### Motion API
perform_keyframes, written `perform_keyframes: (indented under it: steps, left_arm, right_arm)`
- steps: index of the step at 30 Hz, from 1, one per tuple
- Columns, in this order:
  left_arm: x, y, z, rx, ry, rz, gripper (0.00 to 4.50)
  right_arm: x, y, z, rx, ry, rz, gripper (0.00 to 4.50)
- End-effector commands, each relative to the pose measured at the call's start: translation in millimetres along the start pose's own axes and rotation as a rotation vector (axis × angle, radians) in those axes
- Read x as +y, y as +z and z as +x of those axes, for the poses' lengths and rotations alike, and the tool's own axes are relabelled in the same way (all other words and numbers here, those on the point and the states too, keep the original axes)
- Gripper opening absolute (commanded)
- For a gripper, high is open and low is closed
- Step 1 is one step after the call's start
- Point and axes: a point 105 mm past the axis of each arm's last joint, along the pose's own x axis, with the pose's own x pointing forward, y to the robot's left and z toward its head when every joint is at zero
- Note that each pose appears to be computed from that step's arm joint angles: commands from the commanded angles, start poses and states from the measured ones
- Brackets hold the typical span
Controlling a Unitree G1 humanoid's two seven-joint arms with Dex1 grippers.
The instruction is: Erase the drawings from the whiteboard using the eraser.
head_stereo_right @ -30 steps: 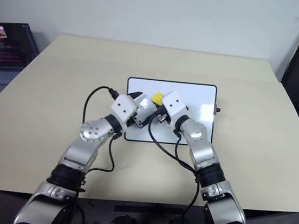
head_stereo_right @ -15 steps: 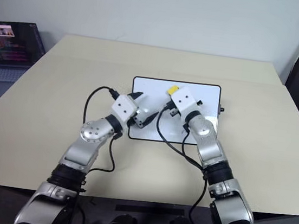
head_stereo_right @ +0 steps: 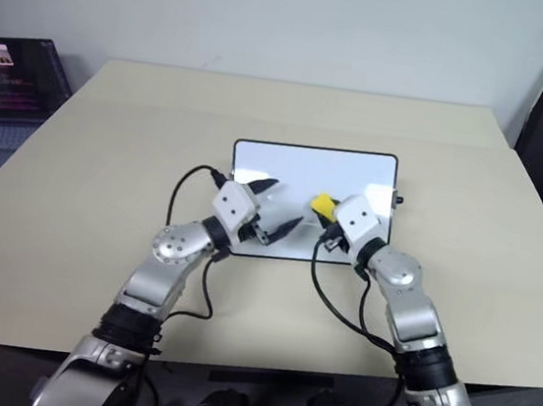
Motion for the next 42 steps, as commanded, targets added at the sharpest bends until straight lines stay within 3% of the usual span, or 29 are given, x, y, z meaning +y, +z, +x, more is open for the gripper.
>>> perform_keyframes:
  steps: [1, 6, 17, 20, 24, 35, 42]
  left_arm:
    - [-16, 21, -7, -0.082, -0.134, -0.025, 4.50]
    - [-27, 12, -22, -0.026, -0.208, -0.054, 4.50]
    - [-26, 5, -32, 0.028, -0.143, -0.054, 4.50]
    - [-19, 8, -28, 0.026, -0.117, -0.036, 4.50]
    - [-15, 9, -28, 0.029, -0.104, -0.027, 4.50]
    - [-16, 9, -31, 0.037, -0.090, -0.030, 4.50]
    - [-16, 10, -31, 0.040, -0.087, -0.031, 4.50]
  right_arm:
    - [-10, 20, -11, -0.058, -0.019, -0.032, 1.23]
    - [-14, 13, -12, -0.039, -0.039, -0.032, 1.23]
    - [-1, 13, 0, -0.059, 0.021, -0.064, 1.23]
    - [16, -16, 4, 0.073, 0.089, -0.127, 1.23]
    - [14, -48, 2, 0.206, 0.077, -0.129, 1.23]
    - [-7, -68, -11, 0.310, 0.023, -0.159, 1.23]
    - [-17, -94, -50, 0.424, 0.013, -0.190, 1.23]
